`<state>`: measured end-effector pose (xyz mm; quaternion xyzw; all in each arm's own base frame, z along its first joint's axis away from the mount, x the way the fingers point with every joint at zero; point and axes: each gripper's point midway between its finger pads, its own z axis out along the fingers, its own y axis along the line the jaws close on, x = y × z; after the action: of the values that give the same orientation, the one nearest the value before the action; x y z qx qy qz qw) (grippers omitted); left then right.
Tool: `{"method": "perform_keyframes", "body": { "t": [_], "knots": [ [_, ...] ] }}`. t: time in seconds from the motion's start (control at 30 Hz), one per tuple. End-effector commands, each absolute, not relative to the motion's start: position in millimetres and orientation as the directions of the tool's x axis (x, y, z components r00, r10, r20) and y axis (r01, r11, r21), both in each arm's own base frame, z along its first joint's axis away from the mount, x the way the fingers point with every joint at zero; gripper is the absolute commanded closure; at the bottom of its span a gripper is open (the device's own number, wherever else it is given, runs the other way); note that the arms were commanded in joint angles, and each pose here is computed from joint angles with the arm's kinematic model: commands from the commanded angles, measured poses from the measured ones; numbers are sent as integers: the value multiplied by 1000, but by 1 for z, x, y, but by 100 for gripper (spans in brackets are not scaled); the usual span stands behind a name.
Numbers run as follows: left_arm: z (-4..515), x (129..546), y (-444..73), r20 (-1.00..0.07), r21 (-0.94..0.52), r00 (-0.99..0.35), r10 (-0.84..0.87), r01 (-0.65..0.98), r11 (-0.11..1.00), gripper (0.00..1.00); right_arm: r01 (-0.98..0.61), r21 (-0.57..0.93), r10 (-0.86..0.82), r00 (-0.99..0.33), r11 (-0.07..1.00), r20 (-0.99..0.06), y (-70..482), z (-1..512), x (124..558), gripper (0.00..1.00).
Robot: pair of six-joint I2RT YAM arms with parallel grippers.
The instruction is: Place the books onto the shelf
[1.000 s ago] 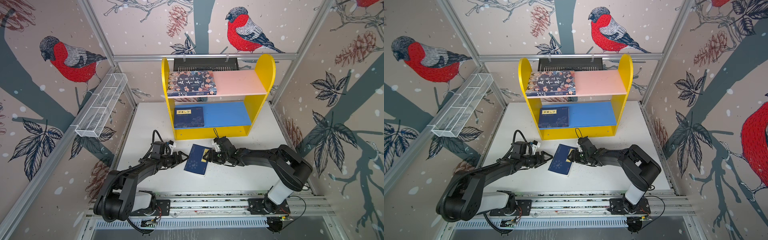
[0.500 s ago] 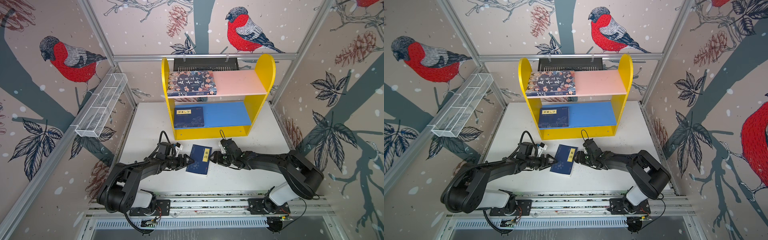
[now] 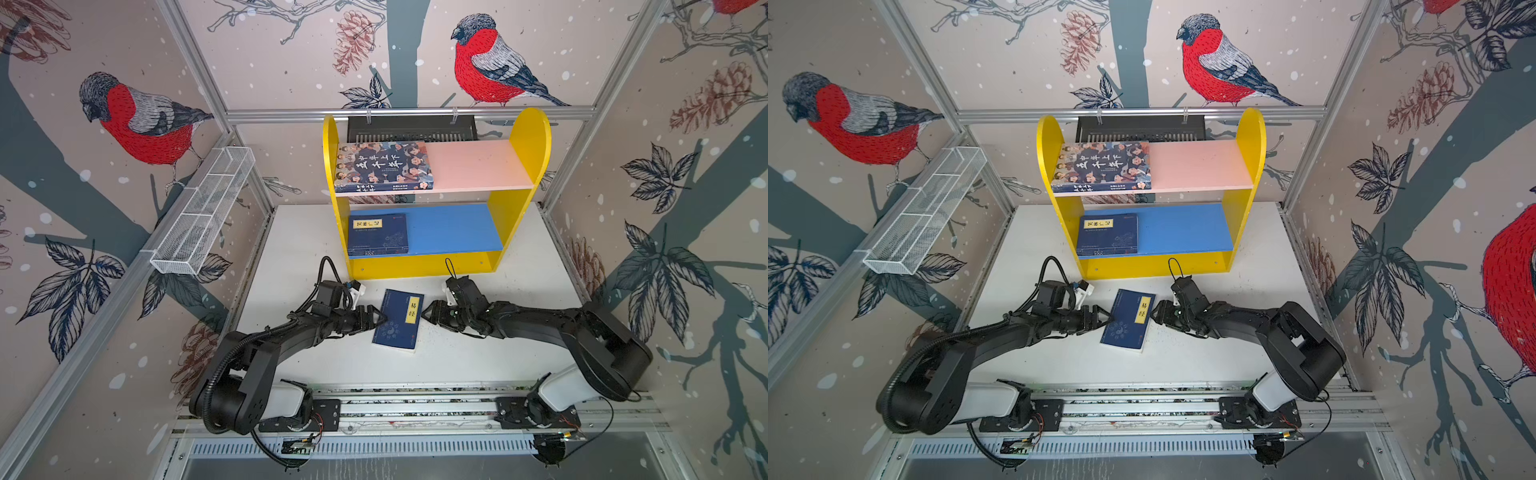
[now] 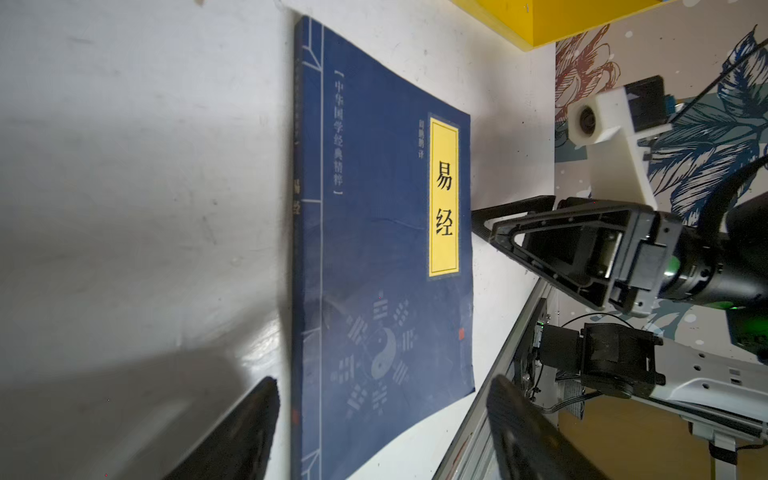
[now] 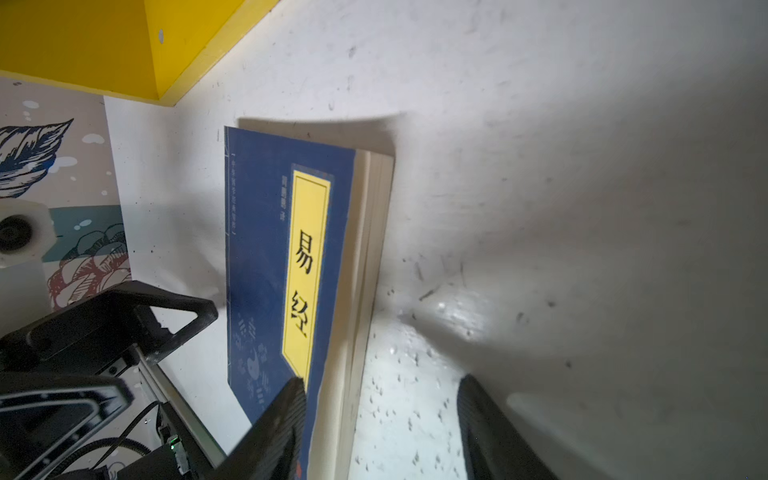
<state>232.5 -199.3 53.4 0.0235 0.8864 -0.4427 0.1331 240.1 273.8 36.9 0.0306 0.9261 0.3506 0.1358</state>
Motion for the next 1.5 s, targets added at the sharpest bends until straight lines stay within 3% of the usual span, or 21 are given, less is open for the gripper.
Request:
{"method": "perform_keyframes", "body": {
  "t": [0.0, 0.73, 1.23, 1.47],
  "knots": [
    [50, 235, -200, -270, -767, -961, -57, 179, 617, 21, -53, 676, 126, -969, 735, -213, 281, 37, 234, 39],
    [55, 230, -221, -207, -854, -978, -25, 168, 492, 22, -50, 697, 70, -987, 716, -143, 309, 20, 230, 39],
    [53, 223, -212, -245, -832, -968, -48, 184, 523, 19, -94, 702, -13, -993, 706, -121, 322, 18, 215, 40],
    [54, 230, -209, -278, -812, -958, -69, 196, 549, 19, -57, 635, 22, -993, 770, -116, 311, 10, 220, 40]
  ]
}}
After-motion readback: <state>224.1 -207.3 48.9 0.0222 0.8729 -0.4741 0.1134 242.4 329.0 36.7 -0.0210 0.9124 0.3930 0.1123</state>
